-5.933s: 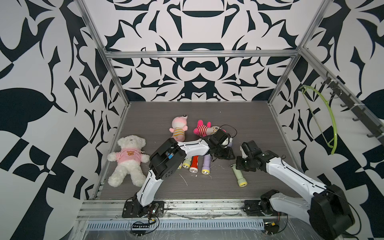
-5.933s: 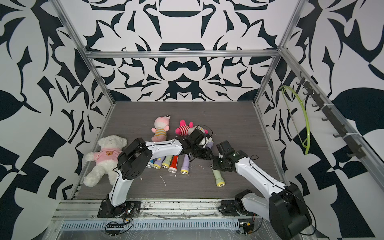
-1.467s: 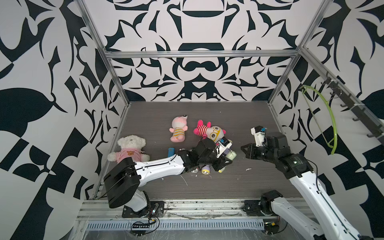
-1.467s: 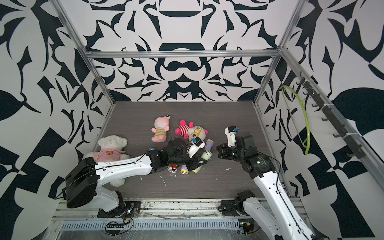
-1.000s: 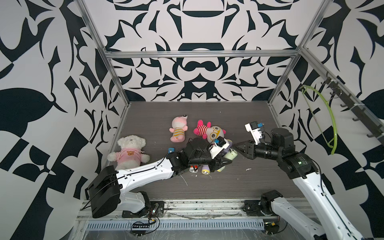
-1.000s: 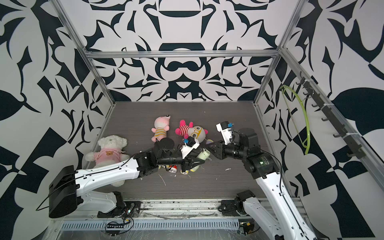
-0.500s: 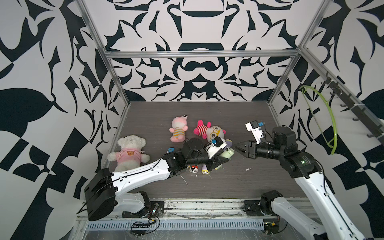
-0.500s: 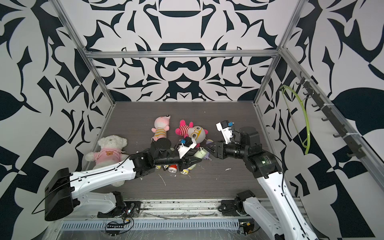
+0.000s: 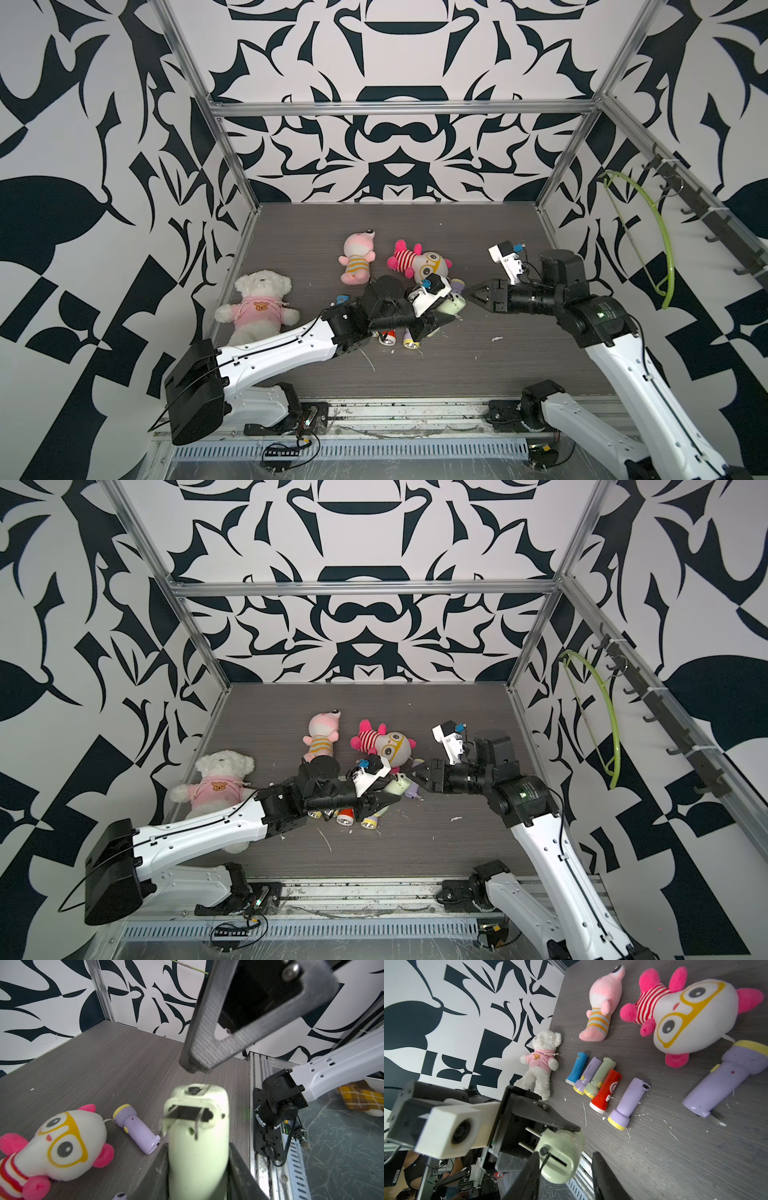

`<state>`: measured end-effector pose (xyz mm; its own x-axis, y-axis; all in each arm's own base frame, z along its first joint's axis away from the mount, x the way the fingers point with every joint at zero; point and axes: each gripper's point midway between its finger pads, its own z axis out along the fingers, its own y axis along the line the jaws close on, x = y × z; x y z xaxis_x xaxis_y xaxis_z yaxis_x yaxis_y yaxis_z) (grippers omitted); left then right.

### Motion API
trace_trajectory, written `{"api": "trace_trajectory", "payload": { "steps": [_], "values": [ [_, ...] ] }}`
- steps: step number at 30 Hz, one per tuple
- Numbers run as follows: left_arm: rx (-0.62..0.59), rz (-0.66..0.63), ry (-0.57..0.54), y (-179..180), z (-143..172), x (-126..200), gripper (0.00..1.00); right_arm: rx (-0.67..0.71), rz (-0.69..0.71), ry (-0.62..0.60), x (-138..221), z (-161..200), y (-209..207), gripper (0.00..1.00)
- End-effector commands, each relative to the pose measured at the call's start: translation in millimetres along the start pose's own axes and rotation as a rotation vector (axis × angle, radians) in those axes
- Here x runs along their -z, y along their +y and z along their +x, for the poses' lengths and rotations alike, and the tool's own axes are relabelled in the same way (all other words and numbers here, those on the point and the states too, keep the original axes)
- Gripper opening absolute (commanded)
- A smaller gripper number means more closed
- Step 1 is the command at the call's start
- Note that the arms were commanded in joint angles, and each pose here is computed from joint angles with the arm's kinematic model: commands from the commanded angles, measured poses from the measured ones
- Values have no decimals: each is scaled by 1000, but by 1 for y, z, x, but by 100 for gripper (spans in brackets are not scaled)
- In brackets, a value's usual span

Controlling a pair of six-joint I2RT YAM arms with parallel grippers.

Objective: Close the plug at the bottom of the flashlight
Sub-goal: Close the plug of the flashlight.

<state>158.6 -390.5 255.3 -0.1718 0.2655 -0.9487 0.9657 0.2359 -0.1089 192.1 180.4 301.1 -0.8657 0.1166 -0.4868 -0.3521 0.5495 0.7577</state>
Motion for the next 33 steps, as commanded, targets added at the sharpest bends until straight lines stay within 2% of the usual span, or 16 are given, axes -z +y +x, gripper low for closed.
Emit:
{"api": "trace_trajectory", "payload": {
  "steps": [1, 4, 17, 33],
  "values": [
    [-26, -9, -38, 1, -18, 3, 20, 30, -51, -25, 6, -11, 24, 43],
    [-19, -10, -11, 4, -9, -6, 20, 18, -37, -1, 0, -7, 19, 43],
    [-20, -36, -11, 8, -10, -3, 21, -20, 48, 64, -19, 6, -6, 42],
    [-26, -59, -7, 11, -11, -1, 22, -85, 58, 127, -31, 14, -11, 42]
  ]
}}
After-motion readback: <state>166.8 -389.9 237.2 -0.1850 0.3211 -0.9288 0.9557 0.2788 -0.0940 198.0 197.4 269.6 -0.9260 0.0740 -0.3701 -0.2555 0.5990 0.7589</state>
